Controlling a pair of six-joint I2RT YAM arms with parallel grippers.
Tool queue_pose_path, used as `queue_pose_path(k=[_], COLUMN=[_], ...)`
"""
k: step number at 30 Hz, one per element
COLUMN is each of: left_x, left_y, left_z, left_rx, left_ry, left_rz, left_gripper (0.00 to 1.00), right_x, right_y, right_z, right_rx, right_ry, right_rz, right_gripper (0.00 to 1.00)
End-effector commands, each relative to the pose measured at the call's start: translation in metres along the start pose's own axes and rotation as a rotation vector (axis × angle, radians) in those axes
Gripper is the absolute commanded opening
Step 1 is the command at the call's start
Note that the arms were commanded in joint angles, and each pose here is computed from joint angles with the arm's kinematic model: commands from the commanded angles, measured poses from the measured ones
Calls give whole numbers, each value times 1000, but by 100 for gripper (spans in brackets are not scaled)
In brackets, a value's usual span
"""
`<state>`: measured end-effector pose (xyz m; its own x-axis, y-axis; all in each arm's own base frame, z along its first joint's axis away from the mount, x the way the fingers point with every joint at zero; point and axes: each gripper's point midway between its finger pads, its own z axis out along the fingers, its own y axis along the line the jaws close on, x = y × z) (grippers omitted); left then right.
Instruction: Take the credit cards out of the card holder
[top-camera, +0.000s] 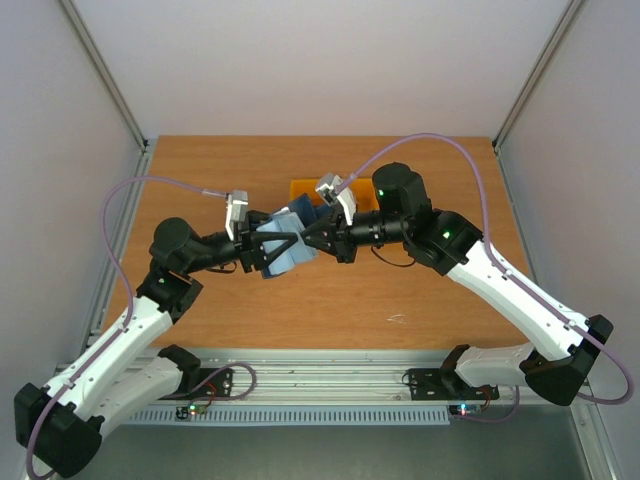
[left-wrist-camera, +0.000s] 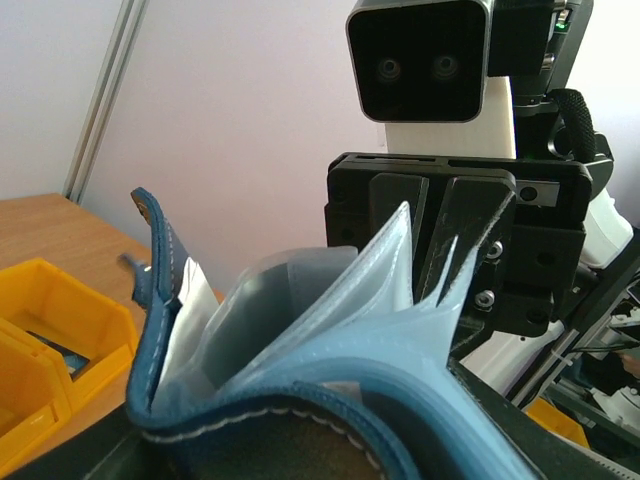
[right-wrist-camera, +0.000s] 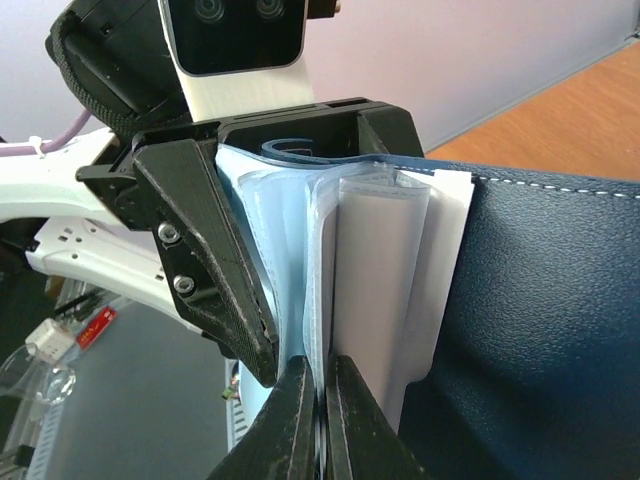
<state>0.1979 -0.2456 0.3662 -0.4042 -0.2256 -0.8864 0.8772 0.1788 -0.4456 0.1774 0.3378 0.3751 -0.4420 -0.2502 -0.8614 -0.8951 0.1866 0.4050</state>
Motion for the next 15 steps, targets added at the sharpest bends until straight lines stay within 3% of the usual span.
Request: queue_pose_path(k=[1,7,12,15], left_x=[-7,-8,-9,-11], left_y=[3,1,-2,-3], left_z=[2,2,1,1], left_rx=[-19,-11,4,7], left_ry=[-33,-35,-42,-49], left_rz=[34,43,44,41], left_gripper=[50,2,0,0], right_x=[7,3,2,2], right_y=[52,59,49,43], right_z=[2,-7,-13,-19], right_rx=[-220,-226,-140,-89], right_ry=[49,19,-8,-23], right_rz=[-71,-107,-118,-113], right_gripper=[1,1,3,13])
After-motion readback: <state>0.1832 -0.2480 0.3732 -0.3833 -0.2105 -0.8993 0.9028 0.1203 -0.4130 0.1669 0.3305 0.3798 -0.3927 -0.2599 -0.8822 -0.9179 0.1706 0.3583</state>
